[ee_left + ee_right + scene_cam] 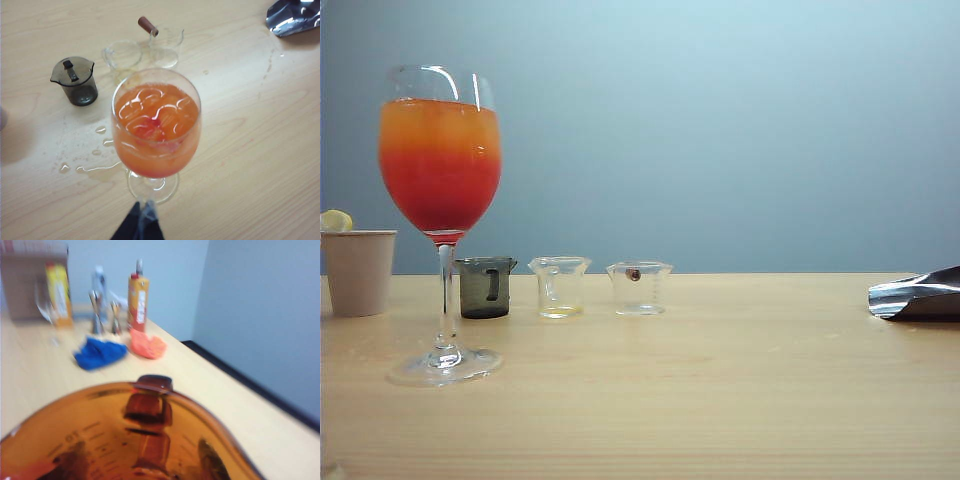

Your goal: Pick up the fourth measuring cup from the left, pour the grenadine inside into the goblet, and finally put the measuring cup back in its original place.

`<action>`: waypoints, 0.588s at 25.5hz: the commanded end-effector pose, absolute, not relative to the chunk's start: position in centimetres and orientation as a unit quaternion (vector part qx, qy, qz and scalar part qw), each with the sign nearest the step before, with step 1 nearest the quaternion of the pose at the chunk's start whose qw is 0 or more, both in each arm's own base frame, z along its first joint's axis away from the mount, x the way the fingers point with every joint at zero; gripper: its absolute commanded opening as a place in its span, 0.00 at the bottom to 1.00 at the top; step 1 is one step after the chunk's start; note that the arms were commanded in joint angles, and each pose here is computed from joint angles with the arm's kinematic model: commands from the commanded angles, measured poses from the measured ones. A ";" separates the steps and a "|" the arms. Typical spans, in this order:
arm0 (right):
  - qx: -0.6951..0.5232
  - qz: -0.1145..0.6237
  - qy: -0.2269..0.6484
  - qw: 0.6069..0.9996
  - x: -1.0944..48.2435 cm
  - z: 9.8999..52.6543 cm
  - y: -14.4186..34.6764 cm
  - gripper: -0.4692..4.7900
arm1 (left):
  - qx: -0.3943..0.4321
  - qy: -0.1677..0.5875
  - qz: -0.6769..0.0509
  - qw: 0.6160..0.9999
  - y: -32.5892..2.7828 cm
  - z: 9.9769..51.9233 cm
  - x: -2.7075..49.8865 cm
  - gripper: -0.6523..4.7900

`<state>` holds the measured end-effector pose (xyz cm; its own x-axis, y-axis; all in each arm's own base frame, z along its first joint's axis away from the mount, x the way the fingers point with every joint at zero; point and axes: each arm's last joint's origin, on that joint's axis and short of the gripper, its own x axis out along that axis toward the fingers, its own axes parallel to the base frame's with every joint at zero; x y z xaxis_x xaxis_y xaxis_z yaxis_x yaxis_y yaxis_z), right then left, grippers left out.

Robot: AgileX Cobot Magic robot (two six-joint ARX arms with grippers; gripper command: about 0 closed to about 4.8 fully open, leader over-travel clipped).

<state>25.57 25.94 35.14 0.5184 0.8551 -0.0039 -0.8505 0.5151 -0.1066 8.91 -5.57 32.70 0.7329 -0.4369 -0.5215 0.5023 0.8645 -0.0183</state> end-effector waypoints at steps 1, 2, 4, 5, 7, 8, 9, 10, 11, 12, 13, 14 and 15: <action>0.044 0.513 0.007 0.857 26.6 35.9 24.5 0.45 | 0.052 0.242 -0.254 0.935 -5.6 33.3 9.0 0.11; 0.056 0.511 0.015 0.858 27.0 35.9 24.0 0.45 | 0.049 0.235 -0.257 0.936 -5.7 33.4 9.1 0.11; 0.073 0.499 0.026 0.863 27.9 35.8 22.9 0.45 | 0.043 0.219 -0.264 0.938 -5.8 33.7 9.2 0.11; 0.077 0.490 0.028 0.868 28.4 35.8 22.3 0.45 | 0.039 0.209 -0.270 0.939 -5.9 33.9 9.2 0.11; 0.077 0.463 0.028 0.883 29.7 35.8 20.6 0.45 | 0.030 0.180 -0.274 0.944 -6.1 34.4 9.5 0.11; 0.077 0.447 0.030 0.891 30.3 35.7 19.6 0.45 | 0.026 0.167 -0.275 0.946 -6.2 34.7 9.7 0.11; 0.076 0.435 0.033 0.897 30.8 35.6 18.9 0.45 | 0.025 0.161 -0.276 0.947 -6.2 34.8 9.7 0.11; 0.071 0.421 0.036 0.904 31.2 35.5 18.2 0.45 | 0.023 0.155 -0.276 0.948 -6.3 34.9 9.9 0.11; 0.064 0.407 0.039 0.910 31.6 35.3 17.7 0.45 | 0.022 0.151 -0.277 0.949 -6.4 35.0 10.0 0.11; 0.052 0.387 0.043 0.920 31.9 35.1 17.0 0.45 | 0.021 0.147 -0.277 0.949 -6.4 35.1 10.1 0.11; 0.042 0.367 0.045 0.928 32.3 34.8 16.4 0.45 | 0.020 0.144 -0.277 0.950 -6.6 35.1 10.3 0.11; 0.036 0.351 0.047 0.934 32.5 34.5 15.8 0.45 | 0.019 0.142 -0.280 0.949 -6.7 35.2 10.5 0.11; 0.032 0.337 0.048 0.940 32.8 34.1 15.2 0.45 | 0.017 0.140 -0.289 0.947 -6.8 35.2 10.6 0.11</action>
<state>32.68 15.85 34.15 0.7397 0.6685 -0.0768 -0.6579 0.7425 0.1261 10.48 -6.67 34.80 0.8011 -0.5141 -0.3065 0.5292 0.8476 -0.0387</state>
